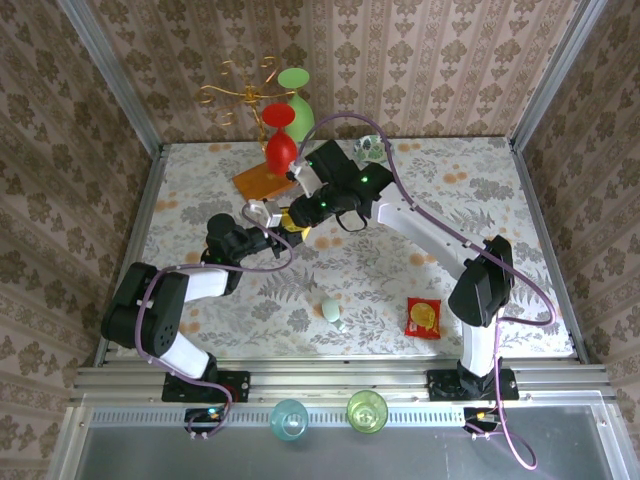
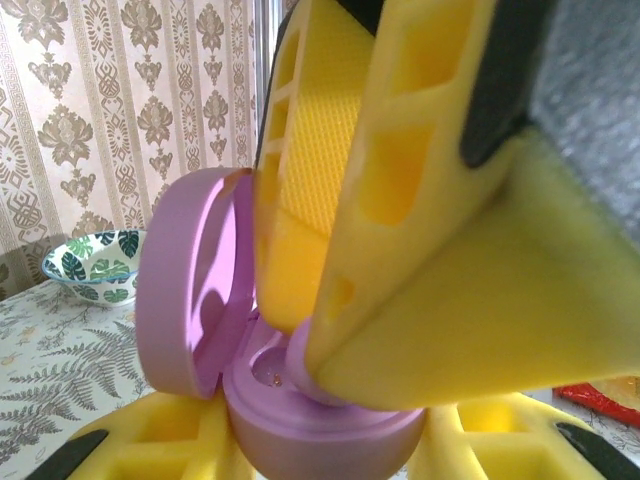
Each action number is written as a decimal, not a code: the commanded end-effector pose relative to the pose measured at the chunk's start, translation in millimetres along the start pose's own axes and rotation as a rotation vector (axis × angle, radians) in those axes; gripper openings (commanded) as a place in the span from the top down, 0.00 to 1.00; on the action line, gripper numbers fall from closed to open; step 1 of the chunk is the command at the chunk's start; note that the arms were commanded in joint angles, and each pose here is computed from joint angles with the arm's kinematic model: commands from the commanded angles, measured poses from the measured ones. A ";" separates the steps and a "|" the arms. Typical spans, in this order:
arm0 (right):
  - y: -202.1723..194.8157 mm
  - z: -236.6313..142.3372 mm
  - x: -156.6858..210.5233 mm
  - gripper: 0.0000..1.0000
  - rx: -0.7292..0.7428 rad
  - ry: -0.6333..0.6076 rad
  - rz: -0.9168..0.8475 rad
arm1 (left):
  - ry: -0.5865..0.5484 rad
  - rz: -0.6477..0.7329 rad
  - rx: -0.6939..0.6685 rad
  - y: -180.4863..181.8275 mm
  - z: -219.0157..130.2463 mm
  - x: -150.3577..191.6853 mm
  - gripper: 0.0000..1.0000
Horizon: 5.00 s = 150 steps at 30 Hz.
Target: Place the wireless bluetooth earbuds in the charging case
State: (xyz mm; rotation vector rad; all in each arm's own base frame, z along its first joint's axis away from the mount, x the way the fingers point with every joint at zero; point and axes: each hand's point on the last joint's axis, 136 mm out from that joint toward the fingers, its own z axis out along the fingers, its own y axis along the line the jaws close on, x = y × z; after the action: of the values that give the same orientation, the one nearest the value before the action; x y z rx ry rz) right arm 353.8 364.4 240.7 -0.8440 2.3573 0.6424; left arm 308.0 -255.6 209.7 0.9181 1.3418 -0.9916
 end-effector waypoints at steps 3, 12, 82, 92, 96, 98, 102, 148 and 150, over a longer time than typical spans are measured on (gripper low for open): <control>7.7 -30.1 -10.7 0.66 -0.046 -0.084 0.017 | -0.033 0.031 -0.011 1.7 -3.7 -15.3 0.77; 9.5 -50.7 -16.4 0.58 -0.110 -0.163 0.053 | -0.043 0.050 0.003 -0.9 -4.0 -16.1 0.77; -141.6 -5.5 37.8 0.79 -0.329 -0.377 0.949 | 0.022 0.112 -0.112 2.2 4.9 -17.4 0.04; -255.4 16.9 118.5 0.79 0.165 -0.329 0.954 | 0.250 0.092 -0.141 -25.4 13.8 29.1 0.00; -272.0 33.6 136.1 0.76 0.219 -0.275 0.967 | 0.334 0.020 -0.186 -29.1 22.3 45.5 0.00; -278.0 40.6 141.9 0.75 0.238 -0.258 0.972 | 0.381 -0.010 -0.210 -31.5 24.7 54.5 0.00; -287.8 45.7 155.9 0.71 0.305 -0.224 0.964 | 0.470 -0.071 -0.232 -44.7 29.9 70.4 0.00; 9.9 67.5 256.5 0.33 0.172 0.198 0.034 | 0.473 -0.305 -0.794 63.2 -65.7 73.1 0.00; 7.0 69.7 256.6 0.33 0.189 0.202 0.034 | 0.473 -0.302 -0.793 63.1 -65.6 73.2 0.00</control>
State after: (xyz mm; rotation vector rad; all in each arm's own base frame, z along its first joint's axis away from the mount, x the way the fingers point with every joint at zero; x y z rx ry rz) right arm 198.0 296.9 27.3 -0.8328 2.5825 0.3779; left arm 346.8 -179.4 132.5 0.3553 2.0973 -0.3716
